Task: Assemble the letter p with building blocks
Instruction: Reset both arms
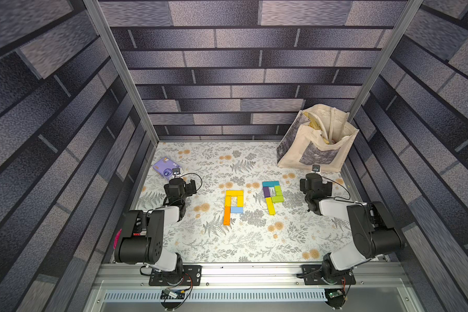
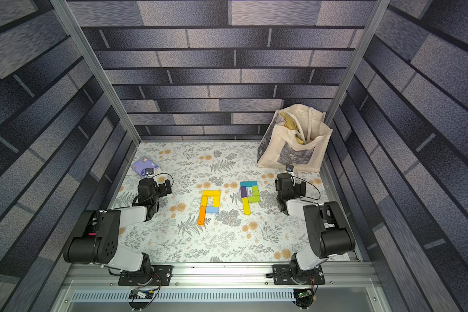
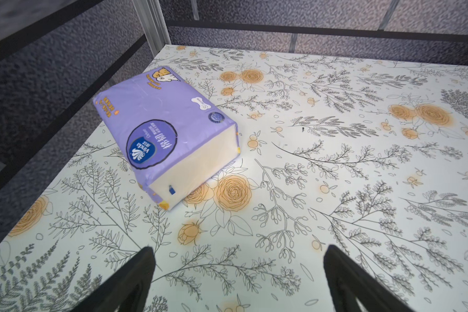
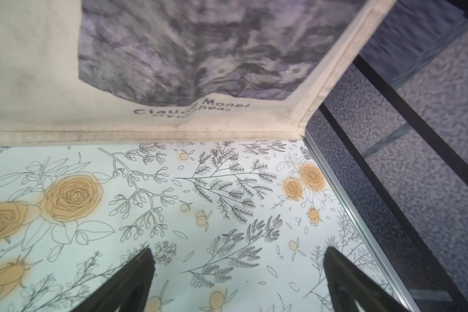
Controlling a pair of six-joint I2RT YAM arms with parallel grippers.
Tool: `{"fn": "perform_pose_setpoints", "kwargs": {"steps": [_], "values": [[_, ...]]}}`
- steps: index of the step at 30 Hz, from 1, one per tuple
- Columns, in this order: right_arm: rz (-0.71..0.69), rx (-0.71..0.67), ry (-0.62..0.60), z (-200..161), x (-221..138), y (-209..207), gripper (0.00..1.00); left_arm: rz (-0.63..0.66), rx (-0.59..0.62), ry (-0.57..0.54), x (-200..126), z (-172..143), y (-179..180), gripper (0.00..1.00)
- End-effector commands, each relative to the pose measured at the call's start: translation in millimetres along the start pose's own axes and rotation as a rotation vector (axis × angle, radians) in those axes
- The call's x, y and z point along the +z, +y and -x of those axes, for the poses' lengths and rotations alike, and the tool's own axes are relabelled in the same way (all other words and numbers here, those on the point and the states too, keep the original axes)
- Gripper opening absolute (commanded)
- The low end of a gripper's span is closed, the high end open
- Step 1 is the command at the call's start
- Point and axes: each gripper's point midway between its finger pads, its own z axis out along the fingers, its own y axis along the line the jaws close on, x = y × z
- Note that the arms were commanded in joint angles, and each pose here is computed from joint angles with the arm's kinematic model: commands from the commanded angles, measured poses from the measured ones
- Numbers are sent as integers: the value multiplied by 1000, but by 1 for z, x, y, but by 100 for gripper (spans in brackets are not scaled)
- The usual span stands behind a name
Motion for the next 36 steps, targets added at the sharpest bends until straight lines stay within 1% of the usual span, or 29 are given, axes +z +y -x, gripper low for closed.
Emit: {"fn": "perform_pose_setpoints", "kwargs": {"steps": [1,3,5,6,7,8,13,16,17,18,19,20,22,23,36], "values": [[79,124,-106,19,-5,3,100,-7,-17,-71,0,9,2,100],[114,93,-92,20,-2,11,100,-13,-11,-95,0,6,1,100],[135,81,-88,21,-2,16,100,-10,-9,-78,-1,5,1,100],[143,81,-90,20,-2,16,100,-9,-7,-90,0,5,1,100],[160,77,-101,20,-4,19,100,-9,-8,-76,-1,3,1,100],[171,77,-107,20,-5,20,100,-7,-9,-87,-1,5,1,100],[180,106,-179,19,-16,14,100,-8,-7,-85,-1,5,1,100],[246,90,-198,12,-19,25,100,-8,-6,-85,-1,5,1,100],[265,86,-243,15,-16,31,100,-7,-7,-84,-1,5,1,100],[274,78,-219,10,-15,33,100,-8,-8,-83,-1,4,1,100],[308,74,-159,7,-14,35,100,-8,-7,-83,-1,5,1,100],[333,94,-180,11,-11,36,100,-8,-6,-82,-1,4,1,100],[337,89,-158,8,-11,35,100,-8,-7,-82,0,5,1,100],[334,96,-177,10,-11,34,100,-8,-8,-80,0,4,1,100],[365,77,-181,10,-15,39,100,-12,-12,-79,0,5,2,100]]}}
